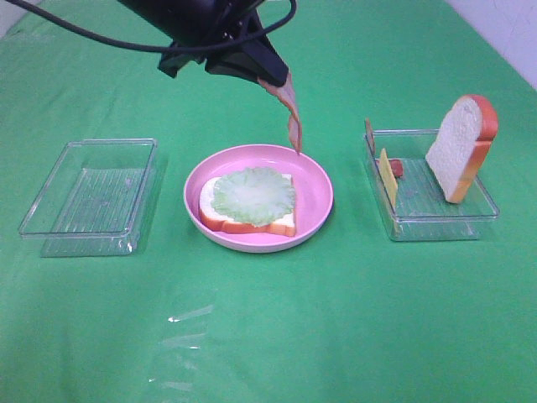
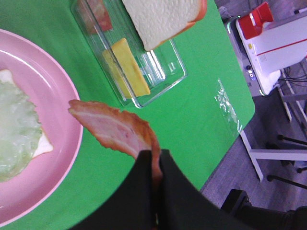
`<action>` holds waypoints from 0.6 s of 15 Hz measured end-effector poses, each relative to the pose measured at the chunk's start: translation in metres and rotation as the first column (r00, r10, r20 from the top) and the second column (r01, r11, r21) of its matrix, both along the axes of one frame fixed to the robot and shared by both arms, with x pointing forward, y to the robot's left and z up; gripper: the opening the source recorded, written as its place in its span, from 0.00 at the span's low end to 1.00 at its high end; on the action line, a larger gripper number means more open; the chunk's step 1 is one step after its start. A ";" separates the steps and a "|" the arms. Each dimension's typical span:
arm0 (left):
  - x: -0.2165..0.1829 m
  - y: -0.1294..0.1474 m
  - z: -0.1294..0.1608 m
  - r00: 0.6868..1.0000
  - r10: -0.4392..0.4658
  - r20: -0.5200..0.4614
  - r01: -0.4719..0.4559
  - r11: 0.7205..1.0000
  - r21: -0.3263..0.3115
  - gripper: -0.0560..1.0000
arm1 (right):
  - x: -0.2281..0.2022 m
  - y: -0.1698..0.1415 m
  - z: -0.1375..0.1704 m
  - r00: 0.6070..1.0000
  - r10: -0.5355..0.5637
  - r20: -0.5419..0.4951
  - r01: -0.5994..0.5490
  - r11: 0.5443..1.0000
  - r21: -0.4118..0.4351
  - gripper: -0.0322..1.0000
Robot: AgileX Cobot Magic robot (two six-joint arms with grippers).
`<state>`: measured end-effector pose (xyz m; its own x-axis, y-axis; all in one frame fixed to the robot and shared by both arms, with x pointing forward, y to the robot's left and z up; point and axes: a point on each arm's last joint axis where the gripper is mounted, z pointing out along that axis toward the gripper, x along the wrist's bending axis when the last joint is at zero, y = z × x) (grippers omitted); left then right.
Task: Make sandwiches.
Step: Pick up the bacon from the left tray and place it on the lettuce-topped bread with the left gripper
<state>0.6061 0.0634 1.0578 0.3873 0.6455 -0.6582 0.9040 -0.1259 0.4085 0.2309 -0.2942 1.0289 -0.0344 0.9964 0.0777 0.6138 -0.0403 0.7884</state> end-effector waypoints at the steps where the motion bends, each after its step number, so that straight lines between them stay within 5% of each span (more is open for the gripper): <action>1: 0.004 -0.004 -0.015 0.999 -0.021 -0.024 0.021 1.000 -0.011 0.05 | 0.000 0.000 0.000 1.000 0.000 0.000 0.000 1.000 0.000 0.91; 3: 0.014 -0.012 -0.054 0.994 -0.044 -0.104 0.044 0.999 -0.007 0.05 | 0.000 0.000 0.000 1.000 0.000 0.000 0.000 1.000 0.000 0.91; 9: 0.031 -0.021 -0.095 0.989 -0.087 -0.116 0.090 0.996 0.017 0.05 | 0.000 0.000 0.000 1.000 0.000 0.000 0.000 1.000 0.000 0.91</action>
